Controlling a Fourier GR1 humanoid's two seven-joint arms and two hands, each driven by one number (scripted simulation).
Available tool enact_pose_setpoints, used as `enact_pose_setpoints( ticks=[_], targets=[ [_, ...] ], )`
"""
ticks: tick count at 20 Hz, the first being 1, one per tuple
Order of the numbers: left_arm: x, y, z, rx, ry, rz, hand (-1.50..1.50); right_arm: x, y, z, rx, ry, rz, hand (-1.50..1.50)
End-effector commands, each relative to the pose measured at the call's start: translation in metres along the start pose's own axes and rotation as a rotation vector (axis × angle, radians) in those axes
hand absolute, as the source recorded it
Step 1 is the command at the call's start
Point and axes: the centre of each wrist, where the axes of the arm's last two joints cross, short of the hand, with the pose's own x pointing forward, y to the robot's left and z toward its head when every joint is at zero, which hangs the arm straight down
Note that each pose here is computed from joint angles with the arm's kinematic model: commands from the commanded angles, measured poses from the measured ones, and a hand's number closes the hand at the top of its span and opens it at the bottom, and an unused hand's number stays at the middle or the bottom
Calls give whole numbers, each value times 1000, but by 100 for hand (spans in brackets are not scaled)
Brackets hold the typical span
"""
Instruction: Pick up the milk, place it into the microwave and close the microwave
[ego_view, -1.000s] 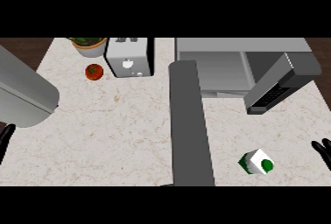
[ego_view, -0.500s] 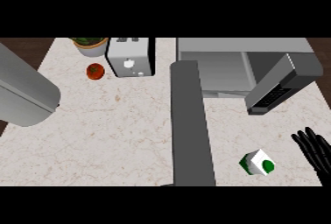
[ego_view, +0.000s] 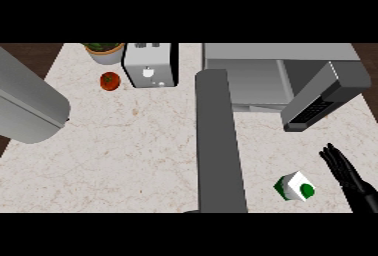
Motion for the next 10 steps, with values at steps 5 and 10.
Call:
enact_pose_setpoints(
  ticks=[5,10],
  targets=[
    [16,0,17,-41,-50,41,-150,-68,15,15,31,55,24,-150],
    [5,12,25,-16,-52,42,-150,-87,-3,27,40,62,92,-150]
  ],
)
